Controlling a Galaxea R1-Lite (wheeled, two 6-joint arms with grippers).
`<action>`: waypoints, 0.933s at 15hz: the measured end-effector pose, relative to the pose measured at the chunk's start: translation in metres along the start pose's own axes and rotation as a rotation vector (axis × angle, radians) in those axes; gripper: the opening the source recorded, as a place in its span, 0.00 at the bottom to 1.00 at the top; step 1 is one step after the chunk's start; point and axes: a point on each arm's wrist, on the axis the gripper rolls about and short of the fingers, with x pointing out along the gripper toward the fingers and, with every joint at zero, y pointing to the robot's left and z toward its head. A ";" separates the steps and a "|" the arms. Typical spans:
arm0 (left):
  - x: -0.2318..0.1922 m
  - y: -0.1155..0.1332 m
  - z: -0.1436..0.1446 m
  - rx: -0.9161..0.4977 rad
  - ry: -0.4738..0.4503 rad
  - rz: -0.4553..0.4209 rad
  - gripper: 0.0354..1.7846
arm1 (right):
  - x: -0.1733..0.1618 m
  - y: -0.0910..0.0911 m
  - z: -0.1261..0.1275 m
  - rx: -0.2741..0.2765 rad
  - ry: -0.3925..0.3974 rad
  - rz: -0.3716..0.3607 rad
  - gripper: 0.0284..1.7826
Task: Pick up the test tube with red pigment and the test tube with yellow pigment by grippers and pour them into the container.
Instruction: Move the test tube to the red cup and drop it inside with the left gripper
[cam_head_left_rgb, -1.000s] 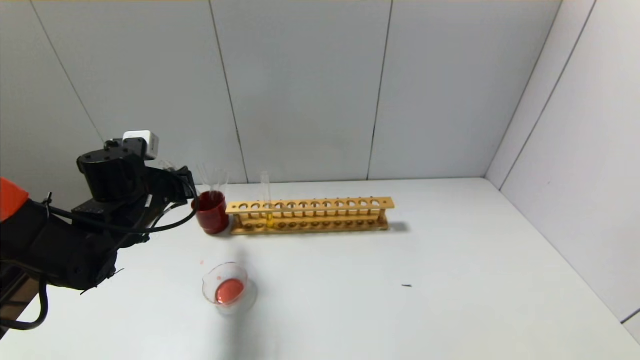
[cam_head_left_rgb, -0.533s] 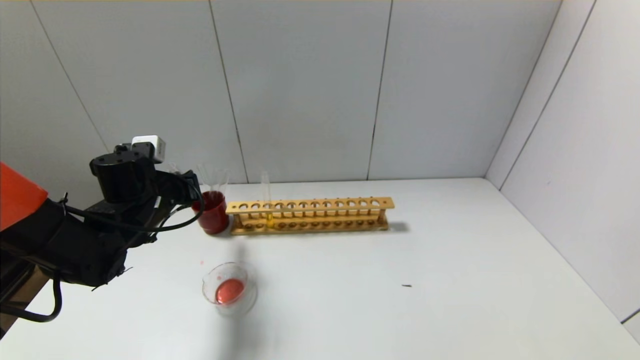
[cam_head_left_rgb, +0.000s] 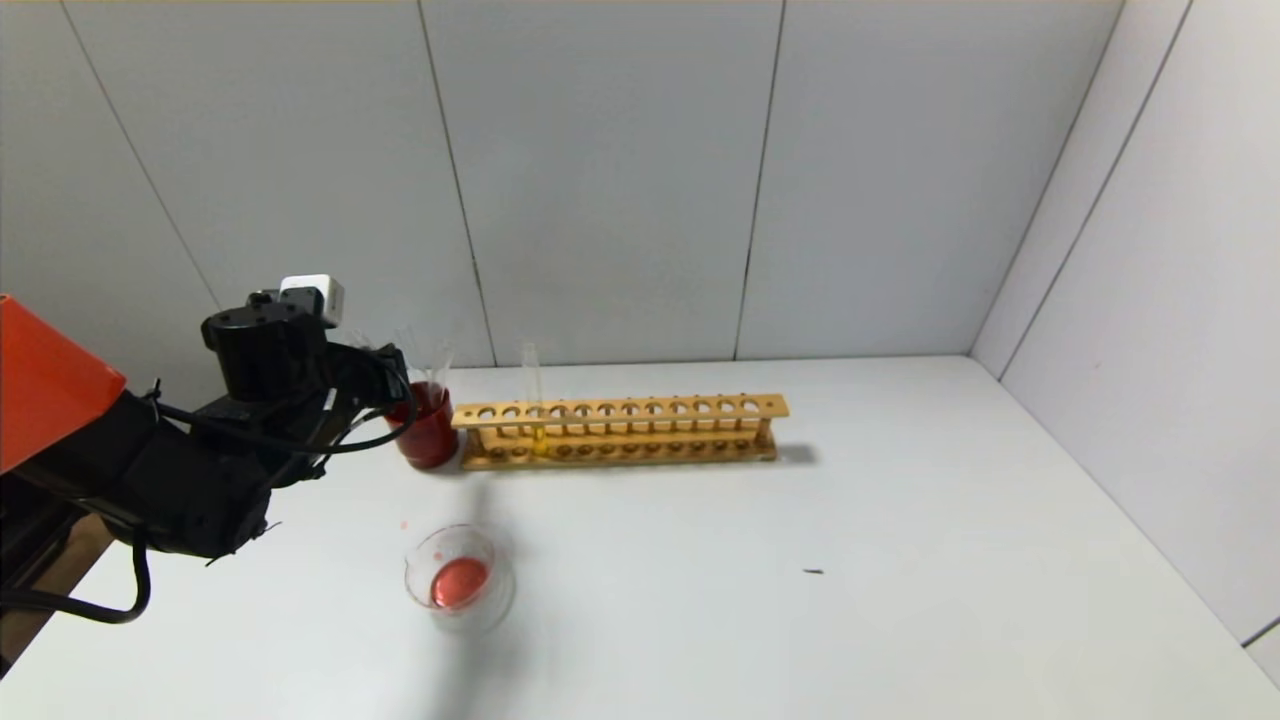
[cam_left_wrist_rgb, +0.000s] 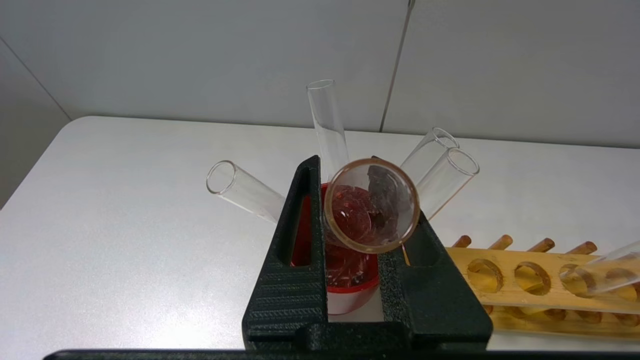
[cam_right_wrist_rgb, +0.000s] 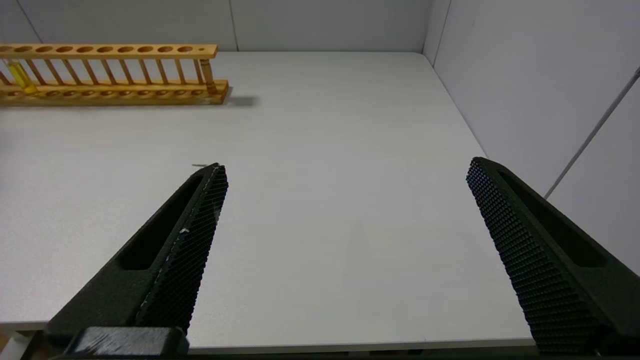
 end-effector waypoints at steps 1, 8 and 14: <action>0.002 0.000 -0.001 -0.001 0.003 0.002 0.17 | 0.000 0.000 0.000 0.000 0.000 0.000 0.98; 0.012 0.003 -0.013 0.002 0.029 0.014 0.17 | 0.000 0.000 0.000 0.000 0.000 0.000 0.98; 0.016 0.003 -0.018 0.004 0.041 0.017 0.17 | 0.000 0.000 0.000 0.000 0.000 0.000 0.98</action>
